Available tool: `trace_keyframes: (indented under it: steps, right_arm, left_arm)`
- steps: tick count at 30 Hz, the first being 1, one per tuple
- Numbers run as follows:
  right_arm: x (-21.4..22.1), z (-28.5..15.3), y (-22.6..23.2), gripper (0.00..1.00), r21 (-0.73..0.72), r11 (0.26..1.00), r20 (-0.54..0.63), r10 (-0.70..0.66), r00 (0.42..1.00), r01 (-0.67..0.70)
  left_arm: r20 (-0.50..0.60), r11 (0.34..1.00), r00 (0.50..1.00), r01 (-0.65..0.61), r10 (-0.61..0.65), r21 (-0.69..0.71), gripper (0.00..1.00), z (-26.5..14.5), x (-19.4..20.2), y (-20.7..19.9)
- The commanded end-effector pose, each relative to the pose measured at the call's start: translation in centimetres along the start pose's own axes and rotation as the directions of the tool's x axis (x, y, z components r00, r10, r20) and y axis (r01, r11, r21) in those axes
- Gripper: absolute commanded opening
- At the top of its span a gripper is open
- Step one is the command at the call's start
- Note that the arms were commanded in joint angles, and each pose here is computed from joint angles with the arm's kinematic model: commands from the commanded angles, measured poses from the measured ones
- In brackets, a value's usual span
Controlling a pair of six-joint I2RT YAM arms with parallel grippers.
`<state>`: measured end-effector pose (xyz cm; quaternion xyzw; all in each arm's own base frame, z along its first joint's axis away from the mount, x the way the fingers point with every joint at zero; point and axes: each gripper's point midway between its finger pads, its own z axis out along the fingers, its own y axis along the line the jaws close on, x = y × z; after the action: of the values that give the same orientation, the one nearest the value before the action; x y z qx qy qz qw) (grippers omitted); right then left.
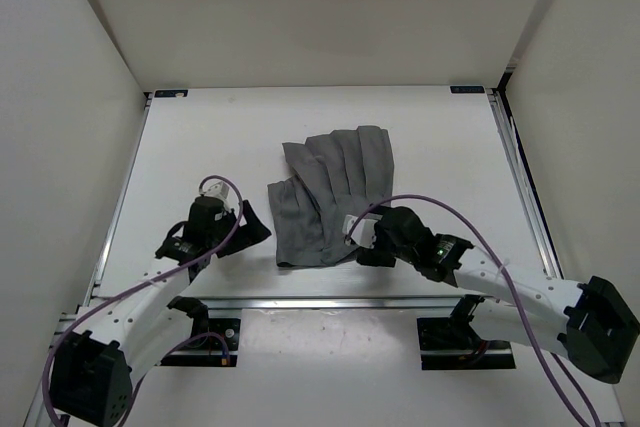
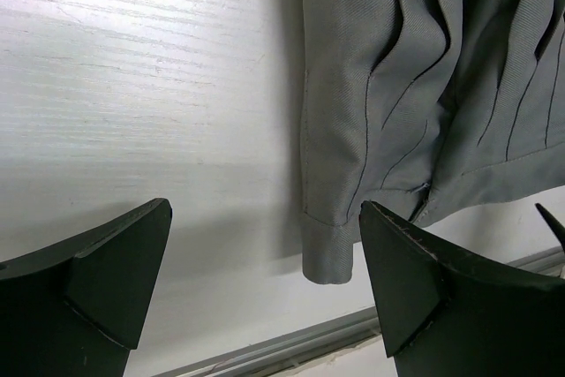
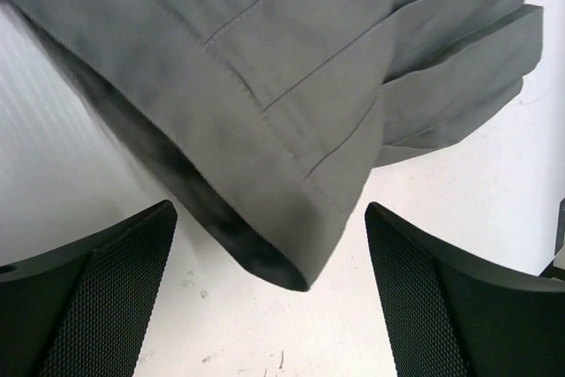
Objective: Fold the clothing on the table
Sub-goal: Flatten the skirt out
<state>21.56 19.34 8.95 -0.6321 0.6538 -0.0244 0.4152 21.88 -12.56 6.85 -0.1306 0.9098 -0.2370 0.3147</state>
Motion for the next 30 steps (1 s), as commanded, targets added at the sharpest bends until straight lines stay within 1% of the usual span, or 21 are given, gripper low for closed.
trace_keyframes:
  steps: [1, 5, 12, 16, 18, 19, 20, 21, 22, 23, 24, 25, 26, 27, 28, 29, 30]
  right_arm:
    - [-1.3, -0.1, -1.2, 0.92, 0.058, 0.998, 0.054, -0.033, 0.998, 0.030]
    - [-1.5, 0.1, -1.6, 0.92, 0.080, 0.996, 0.066, -0.042, 0.997, 0.036]
    - [-0.5, 1.6, -2.3, 0.92, 0.144, 0.987, 0.035, -0.075, 0.997, 0.069]
    - [1.1, 2.2, -2.5, 0.89, 0.160, 0.983, -0.004, -0.093, 0.996, 0.092]
    - [1.9, 2.5, -2.6, 0.83, 0.174, 0.981, -0.025, -0.086, 0.996, 0.090]
    - [2.0, 2.4, -3.1, 0.73, 0.189, 0.979, -0.027, -0.073, 0.997, 0.076]
    - [2.1, 2.4, -3.5, 0.47, 0.205, 0.977, -0.031, -0.049, 0.998, 0.054]
    - [2.1, 2.2, -4.3, 0.25, 0.244, 0.969, -0.031, -0.025, 0.999, 0.032]
    - [2.2, 2.0, -5.2, 0.16, 0.276, 0.961, -0.032, 0.001, 0.999, 0.008]
    - [2.0, 1.8, -6.0, 0.06, 0.308, 0.951, -0.026, 0.035, 0.999, -0.025]
    - [2.3, 1.2, -7.6, 0.02, 0.362, 0.928, -0.023, 0.105, 0.994, -0.090]
    - [2.9, 0.8, -8.4, 0.00, 0.381, 0.915, -0.030, 0.157, 0.987, -0.134]
    - [2.9, 0.2, -10.4, 0.00, 0.419, 0.875, 0.001, 0.267, 0.964, -0.243]
    - [2.9, -0.2, -11.0, 0.01, 0.406, 0.846, 0.015, 0.372, 0.928, -0.346]
    - [4.0, -0.8, -11.7, 0.00, 0.395, 0.791, 0.014, 0.504, 0.864, -0.468]
    - [5.7, -1.1, -12.0, 0.00, 0.397, 0.749, -0.006, 0.579, 0.815, -0.530]
    - [6.1, -0.9, -10.5, 0.00, 0.333, 0.717, -0.027, 0.656, 0.754, -0.612]
  left_arm:
    - [-0.001, 1.000, 1.000, 0.005, -0.005, 0.012, 0.98, -0.4, 0.0, 0.1]
    - [0.009, 1.000, 1.000, 0.015, -0.015, 0.013, 0.99, -0.6, -0.3, 0.3]
    - [0.018, 0.999, 0.999, 0.029, -0.029, 0.027, 0.99, -0.9, -0.4, 0.4]
    - [0.021, 0.999, 0.999, 0.033, -0.033, 0.028, 0.99, -1.0, -0.5, 0.7]
    - [0.022, 0.999, 0.999, 0.040, -0.040, 0.021, 0.99, -1.0, -0.5, 1.0]
    - [0.030, 0.999, 0.999, 0.034, -0.035, 0.033, 0.99, -1.2, -0.7, 0.7]
    - [0.028, 0.999, 0.999, 0.036, -0.036, 0.031, 0.98, -1.1, -0.6, 0.9]
    - [0.033, 0.999, 0.999, 0.039, -0.040, 0.031, 0.99, -1.2, -0.8, 0.9]
    - [0.022, 0.998, 0.999, 0.042, -0.043, 0.036, 0.99, -1.2, -0.4, 0.9]
    - [0.025, 0.999, 0.999, 0.034, -0.035, 0.034, 0.99, -1.2, -0.5, 1.0]
    - [0.024, 0.998, 0.999, 0.038, -0.039, 0.041, 0.99, -1.2, -0.4, 0.9]
    - [0.021, 0.999, 0.999, 0.044, -0.045, 0.032, 0.99, -1.1, -0.2, 1.2]
    - [0.024, 0.998, 0.999, 0.039, -0.040, 0.040, 0.98, -1.1, -0.4, 1.0]
    - [0.020, 0.998, 0.999, 0.042, -0.043, 0.036, 0.99, -1.1, -0.4, 1.1]
    - [0.029, 0.998, 0.999, 0.040, -0.041, 0.044, 0.98, -1.1, -0.6, 0.9]
    - [0.026, 0.998, 0.999, 0.042, -0.043, 0.043, 0.99, -1.0, -0.5, 0.9]
    - [0.027, 0.998, 0.999, 0.043, -0.044, 0.042, 0.99, -0.9, -0.6, 0.9]
